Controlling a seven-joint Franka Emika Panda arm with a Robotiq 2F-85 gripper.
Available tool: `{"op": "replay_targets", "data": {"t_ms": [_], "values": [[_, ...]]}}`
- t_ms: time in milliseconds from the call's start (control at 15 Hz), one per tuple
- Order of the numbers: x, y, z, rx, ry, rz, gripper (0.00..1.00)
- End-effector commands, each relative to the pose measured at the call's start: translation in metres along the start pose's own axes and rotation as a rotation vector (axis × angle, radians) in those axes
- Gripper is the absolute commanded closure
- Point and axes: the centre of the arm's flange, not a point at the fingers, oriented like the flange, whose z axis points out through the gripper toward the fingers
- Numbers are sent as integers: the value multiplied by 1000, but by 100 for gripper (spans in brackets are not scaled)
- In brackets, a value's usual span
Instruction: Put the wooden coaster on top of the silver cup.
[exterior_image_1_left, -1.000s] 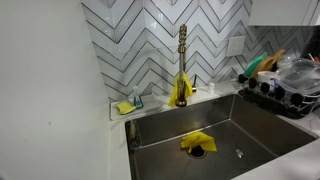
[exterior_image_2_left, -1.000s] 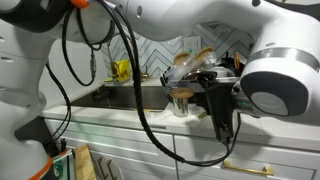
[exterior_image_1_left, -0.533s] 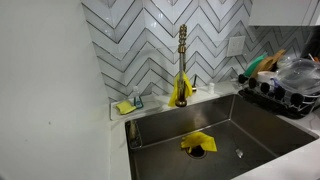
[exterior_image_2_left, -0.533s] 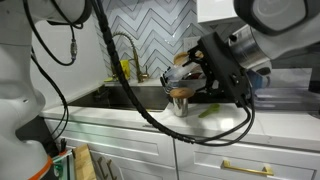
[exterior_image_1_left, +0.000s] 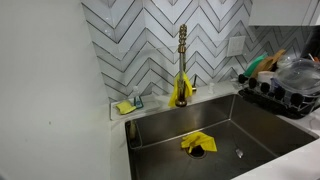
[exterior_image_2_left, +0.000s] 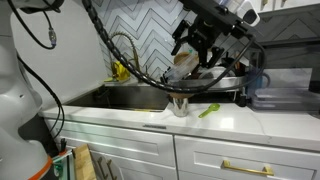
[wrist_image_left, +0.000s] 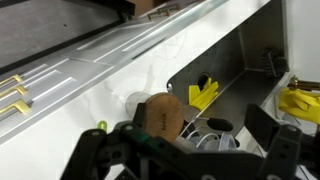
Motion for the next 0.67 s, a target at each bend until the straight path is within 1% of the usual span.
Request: {"op": "replay_targets", "data": {"t_ms": [0,67,133,200,267,333,600], "values": [[3,-29,6,-196,-56,7,0],[6,-37,4,-253,-66,-1,0],[10,-42,4,-312,-57,-25,0],[15,-30,-7,-224,-54,-23,0],[20,-36,-8,-264,-56,-36,0],[22,-41,-9,-282,-58,-43,0],[21,-41,-9,-289,-60,-43,0]]}}
